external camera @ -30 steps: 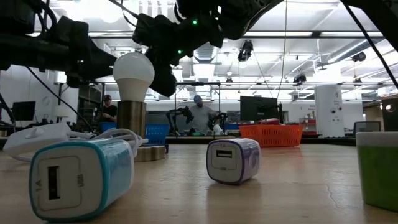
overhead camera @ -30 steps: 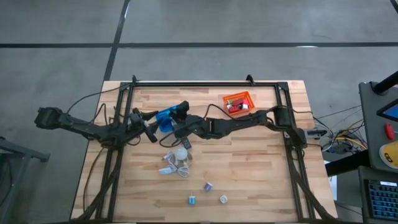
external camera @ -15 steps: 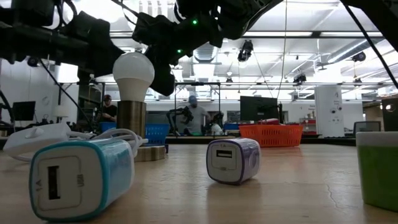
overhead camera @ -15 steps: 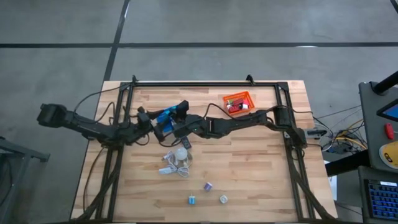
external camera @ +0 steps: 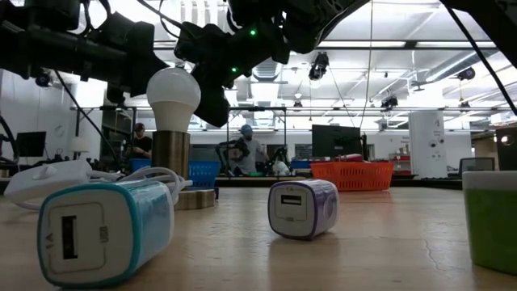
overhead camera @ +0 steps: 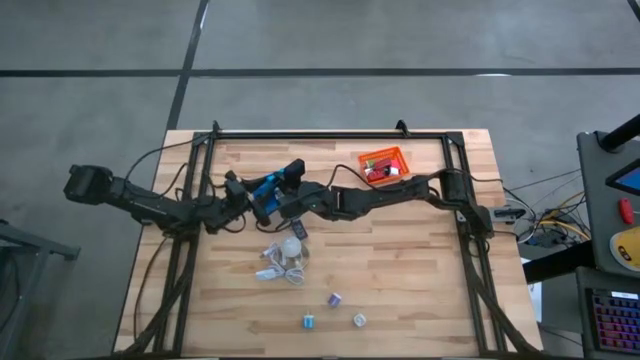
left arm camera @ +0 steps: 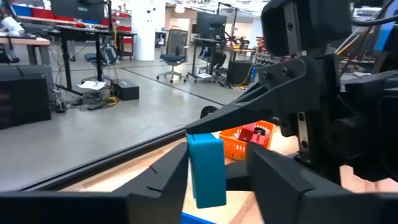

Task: Pick & Place Office items
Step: Put the light blue timer into the blue bin

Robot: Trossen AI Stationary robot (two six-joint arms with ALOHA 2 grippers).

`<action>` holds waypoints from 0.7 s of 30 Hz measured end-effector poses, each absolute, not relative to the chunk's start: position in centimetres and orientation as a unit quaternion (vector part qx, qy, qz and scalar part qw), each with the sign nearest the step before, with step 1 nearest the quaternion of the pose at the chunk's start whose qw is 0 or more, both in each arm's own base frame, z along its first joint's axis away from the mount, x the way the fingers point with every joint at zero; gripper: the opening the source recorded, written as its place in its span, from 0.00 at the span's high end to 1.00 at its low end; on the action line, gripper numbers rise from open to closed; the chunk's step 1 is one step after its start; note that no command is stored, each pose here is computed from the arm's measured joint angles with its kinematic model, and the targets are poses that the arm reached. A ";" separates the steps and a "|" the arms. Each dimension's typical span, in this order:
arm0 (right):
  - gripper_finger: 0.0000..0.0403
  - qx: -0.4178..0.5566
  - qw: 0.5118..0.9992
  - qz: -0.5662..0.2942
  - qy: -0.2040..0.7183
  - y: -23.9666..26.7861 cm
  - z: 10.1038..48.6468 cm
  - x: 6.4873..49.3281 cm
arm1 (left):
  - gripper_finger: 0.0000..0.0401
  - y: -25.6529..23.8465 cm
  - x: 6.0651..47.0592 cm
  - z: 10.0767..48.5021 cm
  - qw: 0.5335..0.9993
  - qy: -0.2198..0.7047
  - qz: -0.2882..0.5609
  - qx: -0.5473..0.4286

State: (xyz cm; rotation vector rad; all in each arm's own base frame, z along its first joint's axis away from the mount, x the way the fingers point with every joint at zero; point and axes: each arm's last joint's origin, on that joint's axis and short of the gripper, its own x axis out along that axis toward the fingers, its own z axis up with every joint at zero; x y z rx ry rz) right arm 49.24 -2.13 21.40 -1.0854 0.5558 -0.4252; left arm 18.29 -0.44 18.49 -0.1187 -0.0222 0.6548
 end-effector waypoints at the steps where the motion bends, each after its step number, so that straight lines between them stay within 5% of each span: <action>1: 0.70 -0.506 0.798 -0.199 0.259 -2.2 21.4 49.2 | 0.62 -0.4 18.3 18.5 0.945 -0.011 0.323 -0.058; 10: 0.70 -0.506 0.797 -0.201 0.262 -2.4 21.4 49.2 | 0.87 -0.4 18.4 18.5 0.941 -0.010 0.333 -0.057; 21: 0.70 -0.506 0.797 -0.201 0.261 -2.4 21.4 49.2 | 0.87 -0.4 18.4 18.4 0.942 -0.002 0.332 -0.042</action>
